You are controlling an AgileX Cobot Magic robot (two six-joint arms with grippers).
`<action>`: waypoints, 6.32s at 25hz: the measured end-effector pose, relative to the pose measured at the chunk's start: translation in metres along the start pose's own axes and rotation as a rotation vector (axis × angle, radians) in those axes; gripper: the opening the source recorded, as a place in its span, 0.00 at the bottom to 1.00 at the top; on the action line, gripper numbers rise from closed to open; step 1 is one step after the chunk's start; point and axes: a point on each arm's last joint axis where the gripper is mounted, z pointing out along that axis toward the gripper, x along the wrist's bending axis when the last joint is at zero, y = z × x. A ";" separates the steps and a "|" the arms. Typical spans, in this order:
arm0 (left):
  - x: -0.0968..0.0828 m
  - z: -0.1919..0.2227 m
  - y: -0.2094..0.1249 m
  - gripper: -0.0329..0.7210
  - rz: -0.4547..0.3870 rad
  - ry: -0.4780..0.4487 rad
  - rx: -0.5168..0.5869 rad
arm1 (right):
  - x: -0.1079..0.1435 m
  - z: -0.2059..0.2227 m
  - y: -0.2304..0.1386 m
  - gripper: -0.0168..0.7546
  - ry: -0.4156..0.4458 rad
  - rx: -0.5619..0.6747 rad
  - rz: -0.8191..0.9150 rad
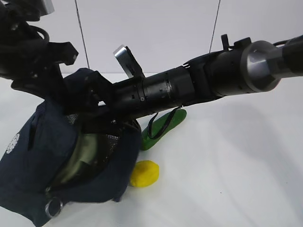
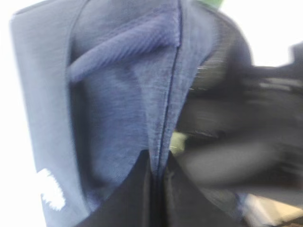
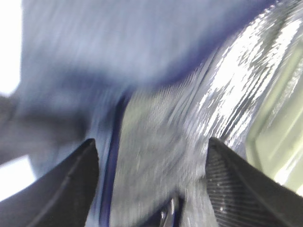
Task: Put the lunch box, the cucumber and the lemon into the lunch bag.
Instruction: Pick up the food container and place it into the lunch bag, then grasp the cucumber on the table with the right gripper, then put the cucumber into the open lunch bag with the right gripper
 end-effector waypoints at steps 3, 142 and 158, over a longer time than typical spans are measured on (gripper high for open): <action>0.005 0.001 -0.001 0.04 0.027 0.053 0.016 | 0.001 0.000 -0.002 0.72 0.008 0.020 -0.009; 0.027 -0.004 0.002 0.04 0.112 0.302 -0.002 | -0.096 -0.046 0.075 0.38 -0.462 0.988 -1.766; 0.027 -0.004 0.002 0.04 0.110 0.298 -0.002 | -0.092 -0.049 0.068 0.36 -0.412 1.019 -1.671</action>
